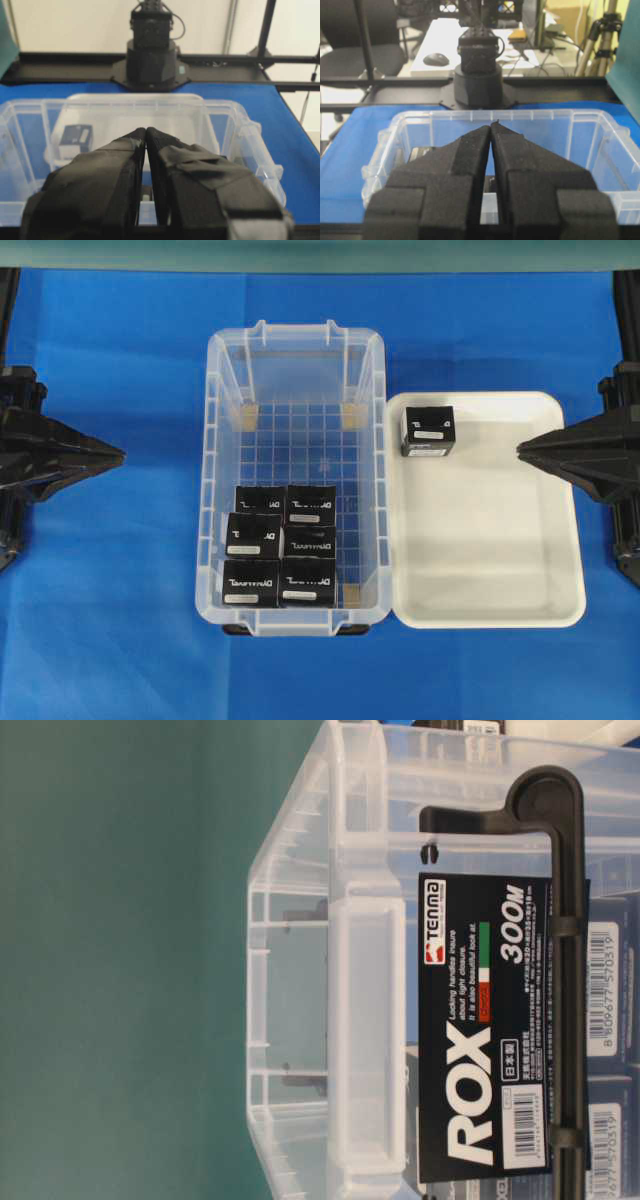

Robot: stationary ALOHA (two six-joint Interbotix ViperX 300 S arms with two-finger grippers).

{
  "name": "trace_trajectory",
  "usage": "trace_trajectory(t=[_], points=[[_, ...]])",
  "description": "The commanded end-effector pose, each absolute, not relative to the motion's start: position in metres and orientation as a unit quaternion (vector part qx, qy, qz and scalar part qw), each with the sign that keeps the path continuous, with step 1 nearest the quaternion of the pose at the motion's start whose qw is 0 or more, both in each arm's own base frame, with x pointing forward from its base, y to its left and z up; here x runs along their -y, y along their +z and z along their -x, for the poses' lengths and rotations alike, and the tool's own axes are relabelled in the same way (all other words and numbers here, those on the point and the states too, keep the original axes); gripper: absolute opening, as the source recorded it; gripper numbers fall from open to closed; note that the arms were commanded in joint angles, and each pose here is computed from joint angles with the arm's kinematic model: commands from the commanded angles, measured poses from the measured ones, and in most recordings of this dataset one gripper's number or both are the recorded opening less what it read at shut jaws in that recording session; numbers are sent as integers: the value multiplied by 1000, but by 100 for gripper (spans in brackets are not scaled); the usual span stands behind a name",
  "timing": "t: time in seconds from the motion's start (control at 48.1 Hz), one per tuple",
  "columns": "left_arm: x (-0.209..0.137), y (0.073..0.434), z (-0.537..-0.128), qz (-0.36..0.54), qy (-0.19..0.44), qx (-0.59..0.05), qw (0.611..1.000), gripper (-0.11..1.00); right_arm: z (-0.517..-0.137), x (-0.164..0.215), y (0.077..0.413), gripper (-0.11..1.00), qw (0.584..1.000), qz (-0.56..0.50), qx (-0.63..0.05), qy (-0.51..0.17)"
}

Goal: Pick the box from inside the plastic case
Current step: 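Move the right gripper from the tray toward the plastic case, then lower the open right gripper over the top black box in the case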

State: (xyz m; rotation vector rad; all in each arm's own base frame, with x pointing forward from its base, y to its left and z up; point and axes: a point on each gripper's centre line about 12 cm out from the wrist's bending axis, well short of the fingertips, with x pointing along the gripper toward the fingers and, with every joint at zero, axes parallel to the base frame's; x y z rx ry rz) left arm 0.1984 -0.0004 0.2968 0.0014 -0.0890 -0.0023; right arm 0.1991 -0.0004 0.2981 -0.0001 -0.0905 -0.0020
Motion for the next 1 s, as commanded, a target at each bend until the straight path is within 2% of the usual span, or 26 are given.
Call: trace_trajectory(t=[0.0,0.062,0.146,0.25,0.478,0.749,0.978], points=[[0,308,-199,-1,-1,48,999,14,-202,1,299,14,999,-9,44,-4],[0,311,-201,-1,-1,32,999,11,-204,3,298,16,999,-37,29,-9],[0,312,-203,-1,-1,12,1000,1,-208,3,298,7,997,-73,-5,-12],[0,315,-204,-4,-1,-2,1000,-2,-216,2,299,3,994,-94,-59,-11],[1,319,-204,-6,-2,-19,1000,-2,-243,-2,308,3,980,-101,-172,-8],[1,320,-204,-8,-3,-31,999,-2,-298,-9,321,3,947,-96,-307,1],[2,320,-202,-6,-5,-41,999,-2,-357,-18,329,3,926,-90,-367,12]])
